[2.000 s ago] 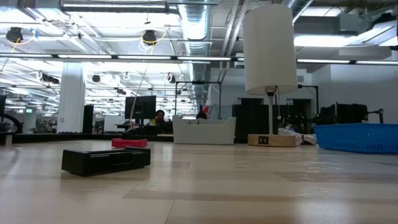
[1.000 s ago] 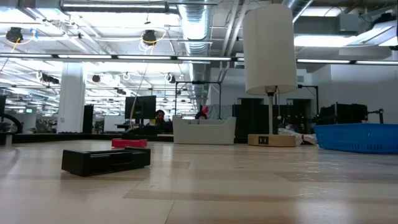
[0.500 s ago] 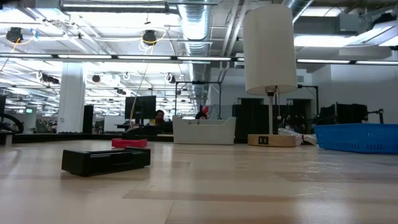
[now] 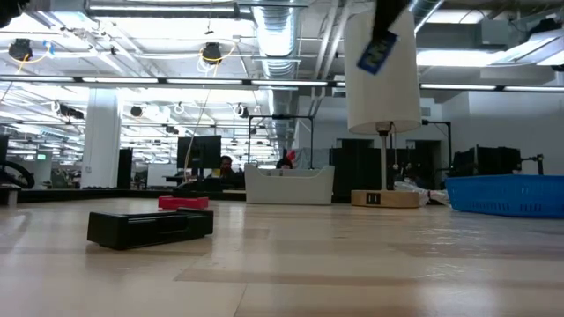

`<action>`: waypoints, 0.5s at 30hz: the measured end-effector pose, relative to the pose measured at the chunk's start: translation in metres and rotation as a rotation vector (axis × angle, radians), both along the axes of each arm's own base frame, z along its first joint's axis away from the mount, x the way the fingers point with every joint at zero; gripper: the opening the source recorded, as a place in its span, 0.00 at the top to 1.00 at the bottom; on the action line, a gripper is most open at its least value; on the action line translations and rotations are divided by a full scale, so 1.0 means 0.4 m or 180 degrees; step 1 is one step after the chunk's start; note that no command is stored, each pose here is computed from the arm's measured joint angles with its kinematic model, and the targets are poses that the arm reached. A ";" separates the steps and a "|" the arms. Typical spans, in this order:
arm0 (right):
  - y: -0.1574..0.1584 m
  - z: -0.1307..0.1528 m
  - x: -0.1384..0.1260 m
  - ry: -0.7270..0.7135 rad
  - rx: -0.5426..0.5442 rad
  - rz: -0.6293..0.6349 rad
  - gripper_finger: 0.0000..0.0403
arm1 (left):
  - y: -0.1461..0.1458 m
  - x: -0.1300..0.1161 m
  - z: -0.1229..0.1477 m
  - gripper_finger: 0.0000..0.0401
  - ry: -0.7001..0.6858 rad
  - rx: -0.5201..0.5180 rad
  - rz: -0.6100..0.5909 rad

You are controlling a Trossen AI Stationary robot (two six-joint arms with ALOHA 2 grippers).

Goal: Pick & Place Office items
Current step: Put the blue digital clock into the blue basket

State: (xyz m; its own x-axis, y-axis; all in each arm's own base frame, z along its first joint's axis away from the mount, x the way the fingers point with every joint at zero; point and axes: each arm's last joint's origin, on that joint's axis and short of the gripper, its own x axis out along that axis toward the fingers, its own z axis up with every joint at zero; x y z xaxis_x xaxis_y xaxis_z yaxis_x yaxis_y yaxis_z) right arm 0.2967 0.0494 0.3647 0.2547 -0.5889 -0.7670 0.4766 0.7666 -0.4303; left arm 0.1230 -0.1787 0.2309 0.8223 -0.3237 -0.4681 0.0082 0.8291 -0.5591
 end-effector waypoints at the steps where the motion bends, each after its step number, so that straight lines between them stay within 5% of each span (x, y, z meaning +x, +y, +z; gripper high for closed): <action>1: -0.008 0.002 -0.015 -0.0077 0.0019 -0.0089 0.89 | -0.001 -0.003 -0.001 0.53 0.0002 -0.0004 0.0019; 15: -0.120 -0.136 -0.292 -0.0482 0.0647 -0.1763 0.89 | -0.004 -0.014 -0.002 0.53 -0.0104 0.0061 0.0194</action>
State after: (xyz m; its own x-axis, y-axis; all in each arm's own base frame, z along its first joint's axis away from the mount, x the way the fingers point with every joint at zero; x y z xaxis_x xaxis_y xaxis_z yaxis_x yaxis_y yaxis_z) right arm 0.1798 0.0015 0.3102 0.0671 -0.5106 -0.8572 0.8725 0.4468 -0.1978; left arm 0.1175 -0.1803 0.2302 0.8550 -0.2639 -0.4464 -0.0246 0.8392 -0.5433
